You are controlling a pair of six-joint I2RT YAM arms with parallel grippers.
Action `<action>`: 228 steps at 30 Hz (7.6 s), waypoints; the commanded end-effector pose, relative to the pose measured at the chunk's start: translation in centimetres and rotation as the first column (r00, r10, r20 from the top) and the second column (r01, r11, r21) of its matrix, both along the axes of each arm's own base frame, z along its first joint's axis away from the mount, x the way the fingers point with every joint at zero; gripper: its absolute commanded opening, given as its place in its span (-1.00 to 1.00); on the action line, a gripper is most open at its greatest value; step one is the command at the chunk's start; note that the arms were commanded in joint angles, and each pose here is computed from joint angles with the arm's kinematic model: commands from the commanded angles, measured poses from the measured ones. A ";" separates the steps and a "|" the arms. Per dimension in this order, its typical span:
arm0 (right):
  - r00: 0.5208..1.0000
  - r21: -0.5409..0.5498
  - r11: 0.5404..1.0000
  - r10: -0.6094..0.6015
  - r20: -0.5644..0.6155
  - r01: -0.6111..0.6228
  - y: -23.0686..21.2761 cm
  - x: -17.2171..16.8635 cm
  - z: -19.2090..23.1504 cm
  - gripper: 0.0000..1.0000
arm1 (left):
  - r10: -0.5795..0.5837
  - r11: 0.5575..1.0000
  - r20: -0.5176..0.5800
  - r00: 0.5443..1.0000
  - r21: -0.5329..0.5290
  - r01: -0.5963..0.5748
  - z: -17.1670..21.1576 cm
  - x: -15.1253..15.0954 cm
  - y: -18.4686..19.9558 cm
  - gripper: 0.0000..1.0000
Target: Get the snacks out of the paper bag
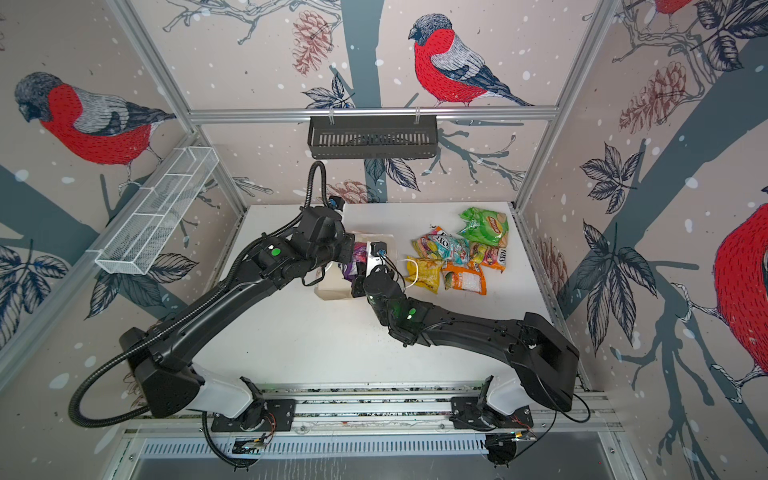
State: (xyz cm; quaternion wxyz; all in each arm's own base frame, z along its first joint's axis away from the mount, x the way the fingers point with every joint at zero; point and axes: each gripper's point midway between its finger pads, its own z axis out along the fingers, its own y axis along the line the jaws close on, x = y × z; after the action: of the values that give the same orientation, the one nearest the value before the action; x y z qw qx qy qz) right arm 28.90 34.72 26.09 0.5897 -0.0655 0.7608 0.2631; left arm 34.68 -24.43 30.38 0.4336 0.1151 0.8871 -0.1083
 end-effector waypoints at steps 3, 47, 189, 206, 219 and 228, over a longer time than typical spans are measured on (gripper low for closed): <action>0.998 0.008 1.000 -0.029 0.057 0.029 -1.4 -0.5 3.2 -1.00 | 0.003 1.000 0.019 1.000 -0.014 -0.003 0.8 1.4 0.1 -1.00; 0.896 0.120 0.889 -0.434 -0.088 0.443 -24.9 3.7 5.5 -1.00 | -0.045 0.960 0.109 0.993 -0.269 0.073 5.7 14.3 -2.5 -1.00; 0.481 -0.011 0.511 -0.802 0.353 0.860 -41.1 -0.6 -8.8 0.99 | 0.472 0.838 0.643 0.603 -0.117 -0.532 -15.4 -1.1 26.9 0.96; 0.643 -0.117 0.646 -0.692 0.327 0.754 -39.1 3.1 -10.2 1.00 | 0.469 0.847 0.552 0.690 -0.059 -0.528 -17.1 2.3 26.8 0.96; 0.688 -0.205 0.656 -0.690 0.225 0.726 -39.4 6.8 -12.6 0.99 | 0.479 0.843 0.546 0.688 -0.066 -0.534 -17.1 2.3 27.1 0.96; 0.689 -0.205 0.657 -0.689 0.224 0.725 -39.4 6.8 -12.6 0.99 | 0.480 0.842 0.549 0.684 -0.067 -0.536 -17.0 2.3 27.2 0.96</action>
State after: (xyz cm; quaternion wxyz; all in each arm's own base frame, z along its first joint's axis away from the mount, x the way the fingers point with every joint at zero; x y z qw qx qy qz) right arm 35.58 -4.77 13.24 0.6737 0.1358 0.7186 -0.1065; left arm 36.93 2.59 12.65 0.6645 -0.0828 0.7362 0.0978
